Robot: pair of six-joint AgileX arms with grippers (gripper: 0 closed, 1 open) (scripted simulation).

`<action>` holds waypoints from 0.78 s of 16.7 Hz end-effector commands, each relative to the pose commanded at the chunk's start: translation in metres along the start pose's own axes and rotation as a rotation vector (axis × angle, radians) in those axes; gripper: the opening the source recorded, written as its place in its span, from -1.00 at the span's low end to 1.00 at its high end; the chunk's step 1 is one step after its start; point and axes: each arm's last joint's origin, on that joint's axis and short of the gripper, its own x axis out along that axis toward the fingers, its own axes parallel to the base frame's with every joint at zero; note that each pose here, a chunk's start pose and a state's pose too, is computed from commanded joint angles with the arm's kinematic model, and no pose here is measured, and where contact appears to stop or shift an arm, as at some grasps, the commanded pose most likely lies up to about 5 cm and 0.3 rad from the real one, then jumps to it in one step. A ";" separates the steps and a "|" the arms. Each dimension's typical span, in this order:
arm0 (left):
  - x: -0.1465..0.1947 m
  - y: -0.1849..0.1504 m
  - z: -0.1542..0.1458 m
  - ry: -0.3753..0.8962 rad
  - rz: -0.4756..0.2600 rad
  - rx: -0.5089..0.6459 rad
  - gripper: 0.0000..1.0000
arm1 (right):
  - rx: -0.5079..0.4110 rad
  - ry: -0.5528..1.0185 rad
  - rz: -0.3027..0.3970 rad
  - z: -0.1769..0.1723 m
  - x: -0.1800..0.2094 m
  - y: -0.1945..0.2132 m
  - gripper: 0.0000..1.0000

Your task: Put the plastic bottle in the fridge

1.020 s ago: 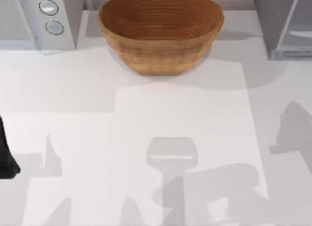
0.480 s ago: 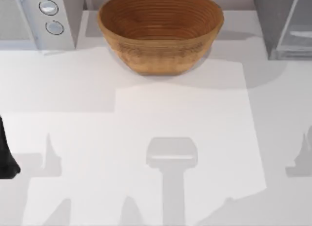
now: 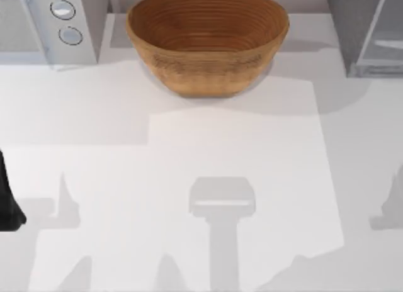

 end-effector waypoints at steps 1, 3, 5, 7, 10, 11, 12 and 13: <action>0.000 0.000 0.000 0.000 0.000 0.000 1.00 | 0.000 -0.002 0.001 0.003 0.001 0.000 -0.98; 0.000 0.000 0.000 0.000 0.000 0.000 1.00 | -0.001 -0.008 0.004 0.014 0.004 -0.001 -0.98; 0.000 0.000 0.000 0.000 0.000 0.000 1.00 | -0.002 -0.010 0.003 0.028 0.011 -0.002 -0.98; 0.000 0.000 0.000 0.000 0.000 0.000 1.00 | -0.003 -0.005 0.001 0.044 0.023 -0.004 -0.98; 0.000 0.000 0.000 0.000 0.000 0.000 1.00 | -0.005 0.001 -0.002 0.068 0.054 -0.010 -0.98; 0.000 0.000 0.000 0.000 0.000 0.000 1.00 | -0.006 0.001 -0.003 0.075 0.068 -0.013 -0.98; 0.000 0.000 0.000 0.000 0.000 0.000 1.00 | -0.007 0.001 -0.004 0.080 0.082 -0.016 -0.98; 0.000 0.000 0.000 0.000 0.000 0.000 1.00 | -0.007 0.001 -0.004 0.084 0.098 -0.020 -0.98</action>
